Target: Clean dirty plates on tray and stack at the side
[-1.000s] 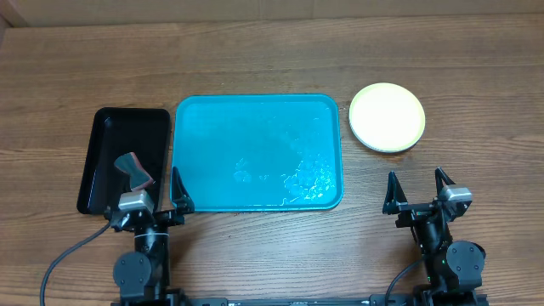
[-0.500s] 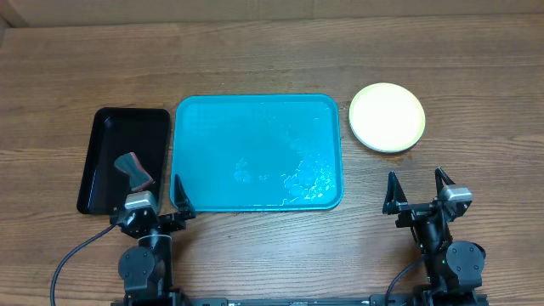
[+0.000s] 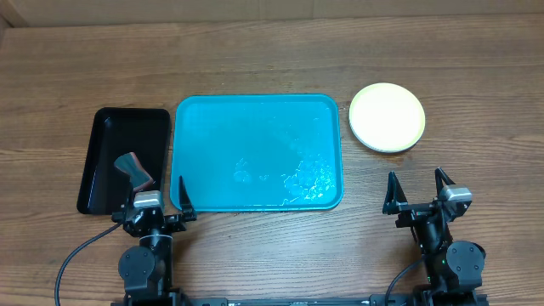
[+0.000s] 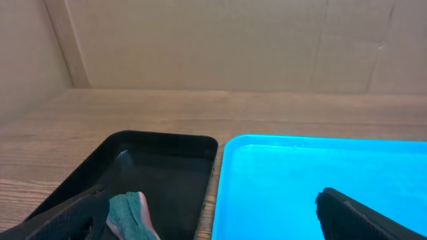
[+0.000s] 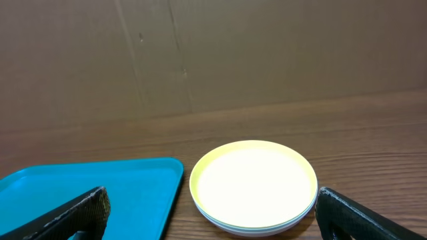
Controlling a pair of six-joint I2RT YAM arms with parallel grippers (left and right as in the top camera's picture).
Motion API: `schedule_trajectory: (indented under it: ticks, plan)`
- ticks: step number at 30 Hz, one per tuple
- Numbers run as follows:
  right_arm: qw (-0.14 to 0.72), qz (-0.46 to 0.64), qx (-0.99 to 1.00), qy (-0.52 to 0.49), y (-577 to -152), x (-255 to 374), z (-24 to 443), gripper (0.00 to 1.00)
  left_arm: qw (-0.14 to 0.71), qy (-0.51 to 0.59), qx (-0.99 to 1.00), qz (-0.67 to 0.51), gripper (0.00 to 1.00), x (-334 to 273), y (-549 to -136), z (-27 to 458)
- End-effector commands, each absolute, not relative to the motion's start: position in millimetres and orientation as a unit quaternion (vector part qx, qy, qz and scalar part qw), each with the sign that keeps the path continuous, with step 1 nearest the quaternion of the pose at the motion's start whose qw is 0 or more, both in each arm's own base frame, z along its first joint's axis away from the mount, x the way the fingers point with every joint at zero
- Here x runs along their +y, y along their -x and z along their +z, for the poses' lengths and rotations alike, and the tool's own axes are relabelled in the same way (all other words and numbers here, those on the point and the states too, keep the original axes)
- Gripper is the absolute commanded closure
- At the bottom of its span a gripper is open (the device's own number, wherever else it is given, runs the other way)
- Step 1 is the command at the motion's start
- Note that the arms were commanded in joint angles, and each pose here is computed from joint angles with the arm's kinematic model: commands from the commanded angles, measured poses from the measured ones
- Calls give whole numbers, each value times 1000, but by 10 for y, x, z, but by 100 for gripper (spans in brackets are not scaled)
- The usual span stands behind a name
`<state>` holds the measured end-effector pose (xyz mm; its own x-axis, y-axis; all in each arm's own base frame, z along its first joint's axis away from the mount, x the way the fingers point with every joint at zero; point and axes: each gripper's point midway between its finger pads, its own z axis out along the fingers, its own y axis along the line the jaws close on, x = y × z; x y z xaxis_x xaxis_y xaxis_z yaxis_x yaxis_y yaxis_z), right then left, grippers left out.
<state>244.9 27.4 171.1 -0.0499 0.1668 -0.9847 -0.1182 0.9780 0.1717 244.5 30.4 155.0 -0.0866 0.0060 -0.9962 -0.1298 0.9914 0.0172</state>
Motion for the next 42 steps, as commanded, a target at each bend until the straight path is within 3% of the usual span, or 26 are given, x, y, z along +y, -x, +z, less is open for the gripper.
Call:
schedule_trajectory:
  ticks: [1,42]
  plan:
    - [691,104,715,-19,-2450,271,1697,0,677,27,733,57,0,289,-2444,1562]
    - [696,63,716,-6,-2456,205,1696,0,677,28,733,57,0,291,-2444,1561]
